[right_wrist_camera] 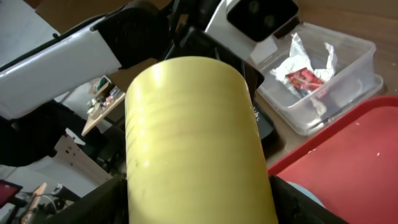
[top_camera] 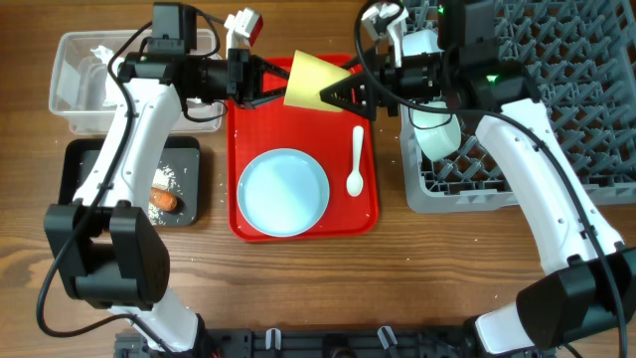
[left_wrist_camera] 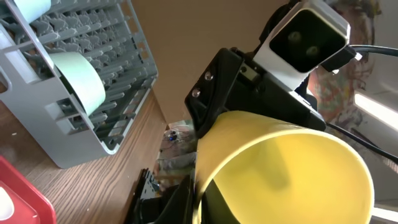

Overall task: Sort waste into correct bins and load items into the dishwasher rack
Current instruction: 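Place the yellow cup into the grey rack with the right gripper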

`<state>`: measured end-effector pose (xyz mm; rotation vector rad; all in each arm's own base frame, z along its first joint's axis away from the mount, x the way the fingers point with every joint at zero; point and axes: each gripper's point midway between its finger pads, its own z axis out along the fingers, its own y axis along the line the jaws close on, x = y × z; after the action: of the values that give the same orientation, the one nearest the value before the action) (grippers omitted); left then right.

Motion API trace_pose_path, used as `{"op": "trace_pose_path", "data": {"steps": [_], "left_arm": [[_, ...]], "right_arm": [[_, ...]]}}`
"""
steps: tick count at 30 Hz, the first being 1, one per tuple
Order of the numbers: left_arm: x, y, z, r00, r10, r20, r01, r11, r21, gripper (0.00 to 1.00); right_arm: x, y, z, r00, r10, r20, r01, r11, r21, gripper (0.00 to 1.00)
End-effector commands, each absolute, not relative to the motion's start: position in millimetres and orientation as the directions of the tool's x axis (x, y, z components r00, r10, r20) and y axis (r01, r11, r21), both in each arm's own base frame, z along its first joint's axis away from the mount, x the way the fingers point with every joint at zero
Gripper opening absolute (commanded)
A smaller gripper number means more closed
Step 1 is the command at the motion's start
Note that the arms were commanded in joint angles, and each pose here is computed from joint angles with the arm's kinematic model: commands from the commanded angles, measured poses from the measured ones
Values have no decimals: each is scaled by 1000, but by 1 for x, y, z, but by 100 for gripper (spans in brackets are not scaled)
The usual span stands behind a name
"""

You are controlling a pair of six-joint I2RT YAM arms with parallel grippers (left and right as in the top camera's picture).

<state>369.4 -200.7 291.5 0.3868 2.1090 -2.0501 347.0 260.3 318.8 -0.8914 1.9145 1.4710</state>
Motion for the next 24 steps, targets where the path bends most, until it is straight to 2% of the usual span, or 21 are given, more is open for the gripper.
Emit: {"op": "trace_pose_path", "data": {"steps": [1, 3, 4, 5, 6, 7, 11, 13, 15, 17, 20, 21, 24], "left_arm": [[363, -202, 304, -938, 78, -338, 337, -33, -941, 4], [363, -202, 304, -938, 78, -338, 336, -33, -941, 4], [363, -202, 304, -938, 77, -337, 336, -31, -941, 8], [363, -202, 304, -938, 77, -338, 336, -30, -941, 18], [363, -202, 303, -938, 77, -338, 337, -28, -941, 33], [364, -202, 302, -938, 75, -337, 337, -22, -941, 39], [369, -202, 293, -939, 63, -337, 340, 37, -940, 57], [373, -202, 287, -940, 53, -338, 341, 82, -936, 60], [381, -200, 275, -940, 36, -339, 341, 163, -926, 62], [391, -196, 254, -944, 11, -330, 319, 293, -901, 66], [401, -186, 216, -953, -16, -304, 252, 520, -816, 68], [402, -184, 203, -955, -15, -295, 229, 593, -772, 69], [400, -185, 185, -957, 4, -291, 213, 693, -689, 69]], "right_arm": [[346, 263, 305, -631, -189, -752, -775, 167, 609, 72], [346, 263, 305, -632, -189, -751, -775, 168, 609, 67], [347, 263, 304, -632, -189, -751, -774, 172, 609, 66], [347, 262, 304, -633, -188, -751, -774, 177, 608, 65], [349, 261, 303, -637, -185, -748, -770, 187, 609, 64], [351, 258, 303, -640, -181, -747, -768, 192, 611, 62], [360, 236, 302, -674, -150, -724, -733, 256, 630, 59], [367, 216, 295, -711, -130, -691, -684, 353, 638, 59], [371, 189, 285, -759, -102, -643, -604, 480, 636, 59], [369, 155, 275, -812, -59, -580, -486, 618, 618, 59], [350, 80, 245, -905, 51, -423, -173, 864, 473, 60], [340, 59, 235, -924, 85, -373, -79, 912, 403, 61], [311, 19, 213, -958, 161, -235, 107, 968, 228, 64]]}}
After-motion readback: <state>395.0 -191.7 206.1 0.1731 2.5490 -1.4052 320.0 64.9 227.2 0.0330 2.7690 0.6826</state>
